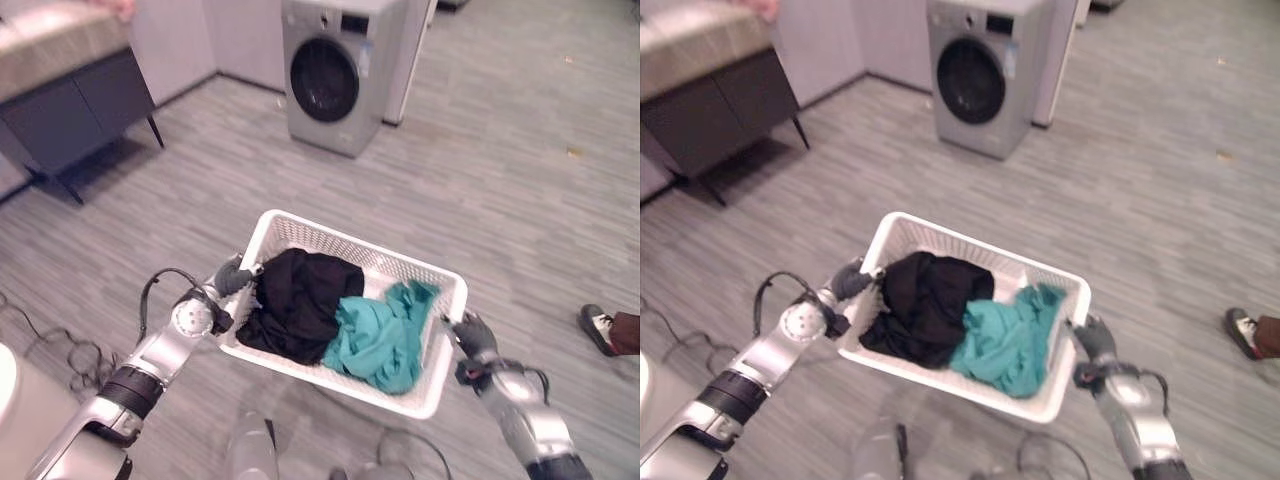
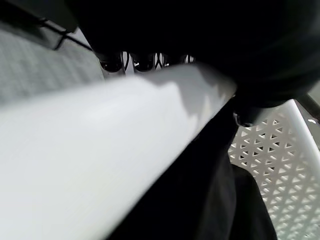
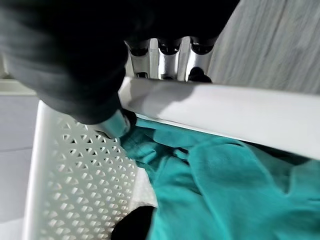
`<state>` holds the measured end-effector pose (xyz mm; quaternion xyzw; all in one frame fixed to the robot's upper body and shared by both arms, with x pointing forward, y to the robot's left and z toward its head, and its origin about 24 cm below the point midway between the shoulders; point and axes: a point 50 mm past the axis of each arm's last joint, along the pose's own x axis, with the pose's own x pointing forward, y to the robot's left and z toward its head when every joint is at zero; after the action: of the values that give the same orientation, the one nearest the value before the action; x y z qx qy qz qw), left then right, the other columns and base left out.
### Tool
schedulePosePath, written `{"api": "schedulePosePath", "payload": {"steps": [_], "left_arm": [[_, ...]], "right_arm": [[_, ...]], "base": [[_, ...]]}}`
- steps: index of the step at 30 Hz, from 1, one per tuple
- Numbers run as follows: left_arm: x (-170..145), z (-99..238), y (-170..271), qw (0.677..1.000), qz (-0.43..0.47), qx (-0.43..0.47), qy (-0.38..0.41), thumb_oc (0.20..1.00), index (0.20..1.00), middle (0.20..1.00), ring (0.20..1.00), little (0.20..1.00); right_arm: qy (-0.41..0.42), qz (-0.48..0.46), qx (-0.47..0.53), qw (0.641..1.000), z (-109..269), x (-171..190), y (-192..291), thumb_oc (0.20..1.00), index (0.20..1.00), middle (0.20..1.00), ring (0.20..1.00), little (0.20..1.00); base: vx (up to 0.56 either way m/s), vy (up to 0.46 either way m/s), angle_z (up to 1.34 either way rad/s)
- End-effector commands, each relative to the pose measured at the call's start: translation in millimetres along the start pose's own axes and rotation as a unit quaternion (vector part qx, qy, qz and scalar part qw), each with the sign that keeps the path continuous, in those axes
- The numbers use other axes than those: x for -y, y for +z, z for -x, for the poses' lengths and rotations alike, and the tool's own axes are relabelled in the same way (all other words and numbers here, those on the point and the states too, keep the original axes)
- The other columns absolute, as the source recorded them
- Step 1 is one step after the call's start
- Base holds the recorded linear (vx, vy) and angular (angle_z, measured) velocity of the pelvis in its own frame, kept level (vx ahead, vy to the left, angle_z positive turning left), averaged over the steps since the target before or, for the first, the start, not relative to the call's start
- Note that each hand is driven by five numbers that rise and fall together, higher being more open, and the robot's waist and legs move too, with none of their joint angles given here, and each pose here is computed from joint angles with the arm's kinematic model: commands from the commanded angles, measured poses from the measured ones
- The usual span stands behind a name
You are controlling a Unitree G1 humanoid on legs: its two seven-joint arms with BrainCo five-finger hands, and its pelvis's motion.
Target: Grab the laundry basket,head to the washer,open it,put in the laundry and shut it.
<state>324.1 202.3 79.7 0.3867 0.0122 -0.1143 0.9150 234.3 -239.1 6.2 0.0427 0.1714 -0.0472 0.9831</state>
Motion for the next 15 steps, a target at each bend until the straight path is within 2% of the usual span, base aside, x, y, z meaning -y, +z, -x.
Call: {"api": "schedulePosePath", "payload": {"steps": [1,8,12,15], "left_arm": [[-83.6,-0.2,8.7,0.988,0.011,0.008,0.156,0.200,0.200,0.200,0.200,0.200],[-85.5,3.7,0.1,0.988,0.006,-0.009,0.153,0.200,0.200,0.200,0.200,0.200],[-87.5,4.9,-5.0,0.989,-0.008,-0.022,0.147,0.200,0.200,0.200,0.200,0.200],[-90.3,5.7,-6.9,0.987,-0.005,-0.027,0.157,0.200,0.200,0.200,0.200,0.200]], "right_arm": [[0.016,0.024,0.098,0.995,2.5,15.3,43.5,0.200,0.200,0.200,0.200,0.200],[0.027,0.008,0.100,0.995,-12.6,1.7,47.7,0.200,0.200,0.200,0.200,0.200],[0.022,0.006,0.088,0.996,-19.9,-2.9,43.4,0.200,0.200,0.200,0.200,0.200],[0.023,0.014,0.094,0.995,-25.2,-9.6,47.3,0.200,0.200,0.200,0.200,0.200]], "base": [[0.42,0.060,-0.19],[0.56,0.093,-0.47],[0.57,0.215,-0.25],[0.36,0.201,-0.25]]}}
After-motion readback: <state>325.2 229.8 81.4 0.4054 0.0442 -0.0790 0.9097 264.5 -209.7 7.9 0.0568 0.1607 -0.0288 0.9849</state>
